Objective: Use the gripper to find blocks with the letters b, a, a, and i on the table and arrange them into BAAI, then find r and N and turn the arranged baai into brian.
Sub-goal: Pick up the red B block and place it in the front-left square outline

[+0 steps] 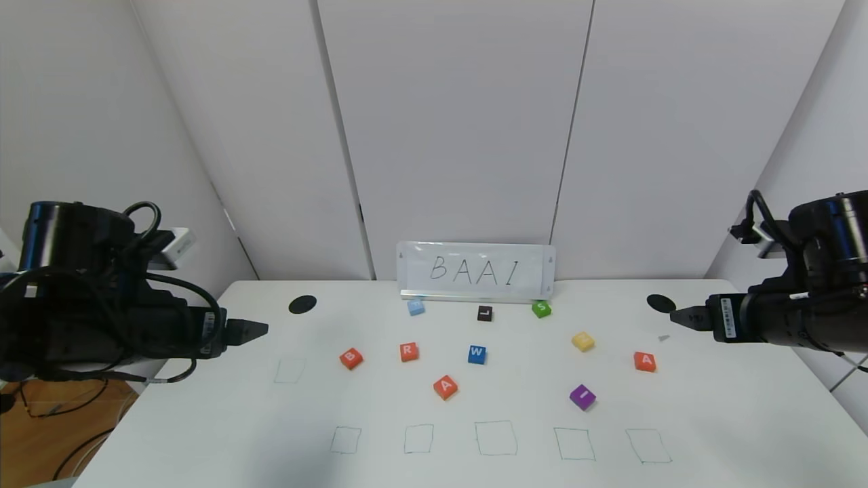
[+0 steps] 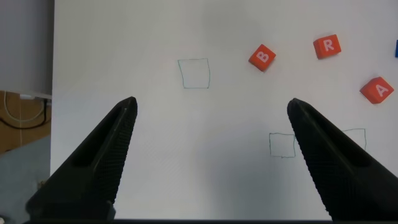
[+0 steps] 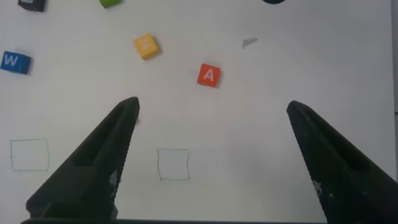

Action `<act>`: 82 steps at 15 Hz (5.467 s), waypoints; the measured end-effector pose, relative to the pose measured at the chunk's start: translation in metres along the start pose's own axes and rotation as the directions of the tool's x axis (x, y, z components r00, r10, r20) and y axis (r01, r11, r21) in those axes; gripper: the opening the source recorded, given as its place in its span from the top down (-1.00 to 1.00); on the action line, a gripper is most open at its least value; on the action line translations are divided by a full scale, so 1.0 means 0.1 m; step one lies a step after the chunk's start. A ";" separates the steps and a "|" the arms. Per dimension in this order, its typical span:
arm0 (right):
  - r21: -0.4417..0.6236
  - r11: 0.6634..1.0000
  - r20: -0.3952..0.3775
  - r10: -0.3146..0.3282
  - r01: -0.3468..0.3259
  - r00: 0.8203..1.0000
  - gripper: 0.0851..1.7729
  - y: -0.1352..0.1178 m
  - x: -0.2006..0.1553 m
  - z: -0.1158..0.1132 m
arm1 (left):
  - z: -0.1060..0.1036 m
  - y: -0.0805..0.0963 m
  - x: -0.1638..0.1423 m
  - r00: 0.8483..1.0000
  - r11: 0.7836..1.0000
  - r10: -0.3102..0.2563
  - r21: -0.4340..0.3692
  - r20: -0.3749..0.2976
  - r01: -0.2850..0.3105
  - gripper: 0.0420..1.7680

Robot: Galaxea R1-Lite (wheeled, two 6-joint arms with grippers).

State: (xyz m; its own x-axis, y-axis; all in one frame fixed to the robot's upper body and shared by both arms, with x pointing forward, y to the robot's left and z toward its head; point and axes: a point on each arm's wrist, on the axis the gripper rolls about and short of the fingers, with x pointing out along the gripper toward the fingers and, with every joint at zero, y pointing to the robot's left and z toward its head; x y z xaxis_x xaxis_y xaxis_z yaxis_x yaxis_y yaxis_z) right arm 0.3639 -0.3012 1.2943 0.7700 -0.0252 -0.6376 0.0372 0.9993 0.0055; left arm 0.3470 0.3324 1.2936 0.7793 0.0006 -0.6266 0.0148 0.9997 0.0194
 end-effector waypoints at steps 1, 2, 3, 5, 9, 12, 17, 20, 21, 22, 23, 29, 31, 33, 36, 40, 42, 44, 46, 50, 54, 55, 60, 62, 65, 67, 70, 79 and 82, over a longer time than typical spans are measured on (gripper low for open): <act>-0.004 1.000 -0.013 -0.013 0.013 1.000 -0.93 0.01 0.06 -0.01 | 0.01 0.00 0.07 1.000 1.000 0.001 0.001 -0.016 -0.001 -0.94; -0.007 1.000 -0.021 -0.015 0.015 1.000 -0.93 0.01 0.10 -0.02 | 0.01 -0.01 0.13 1.000 1.000 -0.001 0.002 -0.030 0.001 -0.94; -0.010 1.000 -0.027 -0.012 0.012 1.000 -0.93 0.03 0.13 -0.03 | 0.00 -0.02 0.17 0.999 1.000 -0.003 0.005 -0.045 0.004 -0.94; -0.018 1.000 -0.040 -0.005 0.004 0.999 -0.93 0.06 0.17 -0.06 | -0.04 -0.04 0.23 0.998 1.000 -0.005 0.010 -0.069 0.006 -0.94; -0.026 1.000 -0.052 0.005 -0.006 0.999 -0.93 0.10 0.18 -0.09 | -0.09 -0.06 0.24 0.996 1.000 -0.010 0.012 -0.094 0.011 -0.94; -0.025 1.000 -0.044 0.005 -0.006 0.999 -0.93 0.09 0.16 -0.08 | -0.09 -0.06 0.24 0.995 1.000 -0.003 -0.001 -0.096 0.003 -0.94; -0.022 0.999 -0.022 0.022 -0.023 0.999 -0.93 0.10 0.05 -0.07 | -0.05 -0.14 0.27 0.995 0.999 0.050 0.018 -0.090 -0.048 -0.94; -0.023 0.999 -0.014 0.028 -0.028 1.000 -0.93 0.10 0.01 -0.07 | 0.00 -0.27 0.29 0.990 0.997 0.068 -0.013 -0.120 -0.071 -0.94; -0.023 0.999 -0.012 0.028 -0.028 1.000 -0.93 0.10 0.00 -0.06 | 0.03 -0.31 0.28 0.988 0.997 0.064 -0.040 -0.143 -0.070 -0.94; -0.024 0.999 -0.010 0.028 -0.028 1.000 -0.93 0.10 0.00 -0.06 | 0.08 -0.36 0.27 0.985 0.994 0.055 -0.083 -0.164 -0.069 -0.94; -0.026 0.999 -0.008 0.027 -0.027 1.000 -0.93 0.10 -0.01 -0.06 | 0.13 -0.42 0.27 0.983 0.990 0.045 -0.126 -0.180 -0.068 -0.94; -0.035 0.999 -0.007 0.026 -0.026 1.000 -0.93 0.13 -0.02 -0.08 | 0.40 -0.65 0.42 0.967 0.945 0.024 -0.310 -0.253 -0.105 -0.94; -0.038 0.999 -0.009 0.031 -0.031 0.999 -0.93 0.14 -0.03 -0.09 | 0.47 -0.69 0.53 0.960 0.926 0.027 -0.355 -0.280 -0.130 -0.94; -0.039 0.999 -0.005 0.036 -0.037 0.999 -0.93 0.15 -0.06 -0.09 | 0.51 -0.72 0.64 0.951 0.901 0.028 -0.403 -0.308 -0.158 -0.94; -0.044 0.998 0.006 0.045 -0.045 0.999 -0.93 0.16 -0.11 -0.10 | 0.56 -0.79 0.81 0.936 0.865 0.023 -0.462 -0.352 -0.195 -0.94; -0.046 0.998 0.016 0.050 -0.050 0.999 -0.93 0.17 -0.15 -0.09 | 0.60 -0.86 1.03 0.909 0.827 0.029 -0.501 -0.417 -0.256 -0.94; -0.047 0.998 0.022 0.053 -0.052 0.998 -0.93 0.17 -0.17 -0.09 | 0.61 -0.89 1.15 0.894 0.812 0.035 -0.510 -0.446 -0.286 -0.94; -0.050 0.997 0.023 0.054 -0.053 0.998 -0.93 0.18 -0.17 -0.10 | 0.60 -0.93 1.31 0.885 0.795 0.038 -0.523 -0.464 -0.308 -0.94; -0.051 0.997 0.023 0.055 -0.054 0.998 -0.93 0.18 -0.17 -0.10 | 0.53 -0.96 1.48 0.873 0.780 0.049 -0.527 -0.485 -0.337 -0.94; -0.050 0.997 0.023 0.055 -0.054 0.998 -0.93 0.18 -0.17 -0.10 | 0.36 -0.95 1.79 0.842 0.765 0.070 -0.514 -0.535 -0.389 -0.94; -0.059 0.996 0.017 0.062 -0.061 0.998 -0.93 0.21 -0.17 -0.12 | 0.29 -0.98 1.96 0.832 0.718 0.083 -0.545 -0.549 -0.432 -0.94; -0.060 0.996 0.015 0.064 -0.063 0.998 -0.93 0.21 -0.17 -0.12 | 0.29 -0.98 2.00 0.833 0.714 0.083 -0.551 -0.547 -0.433 -0.94; -0.064 0.996 0.012 0.066 -0.065 0.998 -0.93 0.22 -0.17 -0.13 | 0.25 -1.01 2.11 0.830 0.715 0.099 -0.541 -0.549 -0.444 -0.94; -0.064 0.996 0.012 0.066 -0.065 0.998 -0.93 0.23 -0.17 -0.13 | 0.21 -1.02 2.16 0.823 0.715 0.108 -0.532 -0.557 -0.454 -0.94; -0.065 0.996 0.011 0.066 -0.065 0.998 -0.93 0.22 -0.17 -0.14 | 0.17 -1.03 2.21 0.818 0.716 0.108 -0.526 -0.566 -0.459 -0.94; -0.065 0.996 0.010 0.066 -0.066 0.998 -0.93 0.22 -0.17 -0.14 | 0.16 -1.03 2.23 0.816 0.717 0.110 -0.524 -0.567 -0.460 -0.84; -0.066 0.996 0.010 0.067 -0.066 0.998 -0.93 0.23 -0.17 -0.14 | 0.15 -1.05 2.24 0.815 0.718 0.112 -0.521 -0.568 -0.461 -0.26; -0.071 0.995 0.005 0.071 -0.070 0.997 -0.93 0.24 -0.17 -0.16 | 0.17 -1.07 2.26 0.821 0.720 0.117 -0.522 -0.558 -0.457 0.47; -0.072 0.995 0.005 0.072 -0.071 0.997 -0.93 0.24 -0.17 -0.16 | 0.18 -1.07 2.26 0.823 0.720 0.118 -0.522 -0.556 -0.456 0.47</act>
State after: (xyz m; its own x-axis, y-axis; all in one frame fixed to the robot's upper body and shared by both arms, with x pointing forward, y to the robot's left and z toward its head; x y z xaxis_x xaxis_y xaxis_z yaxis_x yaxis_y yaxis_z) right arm 0.3418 -0.2759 1.2929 0.7740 0.0465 -0.6314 -0.0639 0.9979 -0.0048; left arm 0.5329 0.2256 1.1633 0.2942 0.1319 -0.9466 -0.6721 0.7327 -0.1068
